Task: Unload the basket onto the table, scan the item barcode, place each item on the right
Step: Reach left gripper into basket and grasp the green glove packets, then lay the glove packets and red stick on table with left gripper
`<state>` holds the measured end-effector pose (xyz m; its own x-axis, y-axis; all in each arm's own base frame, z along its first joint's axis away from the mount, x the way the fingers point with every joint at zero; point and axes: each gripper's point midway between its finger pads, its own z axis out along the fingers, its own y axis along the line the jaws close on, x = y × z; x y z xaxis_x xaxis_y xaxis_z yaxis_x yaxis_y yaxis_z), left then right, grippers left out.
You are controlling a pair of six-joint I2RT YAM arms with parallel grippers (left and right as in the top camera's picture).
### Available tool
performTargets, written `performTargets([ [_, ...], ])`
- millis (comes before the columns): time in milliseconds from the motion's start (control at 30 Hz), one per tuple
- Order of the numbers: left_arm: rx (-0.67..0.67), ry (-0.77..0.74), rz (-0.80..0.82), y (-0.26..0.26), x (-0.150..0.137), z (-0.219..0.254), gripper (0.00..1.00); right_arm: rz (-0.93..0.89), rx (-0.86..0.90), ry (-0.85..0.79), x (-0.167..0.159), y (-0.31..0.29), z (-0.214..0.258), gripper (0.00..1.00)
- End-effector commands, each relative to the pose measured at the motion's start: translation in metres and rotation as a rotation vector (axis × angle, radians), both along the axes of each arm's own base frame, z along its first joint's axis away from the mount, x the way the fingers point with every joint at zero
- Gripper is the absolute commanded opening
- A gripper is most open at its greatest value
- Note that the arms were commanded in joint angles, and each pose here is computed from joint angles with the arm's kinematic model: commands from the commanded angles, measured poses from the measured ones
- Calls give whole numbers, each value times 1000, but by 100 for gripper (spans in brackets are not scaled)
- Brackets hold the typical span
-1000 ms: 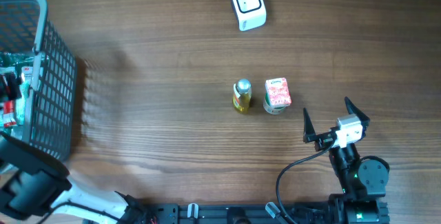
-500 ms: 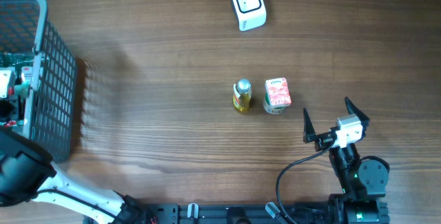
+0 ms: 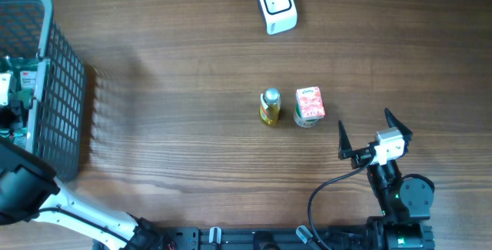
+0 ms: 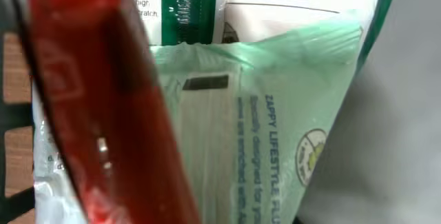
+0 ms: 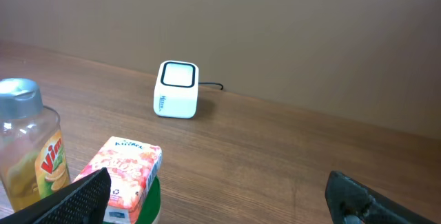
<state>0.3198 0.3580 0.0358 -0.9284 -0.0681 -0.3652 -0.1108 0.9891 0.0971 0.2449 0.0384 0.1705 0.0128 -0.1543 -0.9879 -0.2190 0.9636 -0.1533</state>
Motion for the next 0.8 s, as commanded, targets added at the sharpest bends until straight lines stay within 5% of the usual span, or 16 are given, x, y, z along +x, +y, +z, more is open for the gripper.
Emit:
performTargets([
  [0, -47, -110, -23, -13, 18, 20, 4, 3, 2, -1, 0, 0, 0, 100],
  [233, 289, -458, -16, -21, 45, 221, 4, 3, 2, -1, 0, 0, 0, 100],
  [400, 459, -804, 43, -71, 24, 378, 4, 3, 1, -1, 0, 0, 0, 100],
  [567, 205, -1027, -28, -172, 25, 432, 4, 3, 2, -1, 0, 0, 0, 100],
  [767, -205, -803, -160, -303, 41, 373, 4, 3, 2, -1, 0, 0, 0, 100],
])
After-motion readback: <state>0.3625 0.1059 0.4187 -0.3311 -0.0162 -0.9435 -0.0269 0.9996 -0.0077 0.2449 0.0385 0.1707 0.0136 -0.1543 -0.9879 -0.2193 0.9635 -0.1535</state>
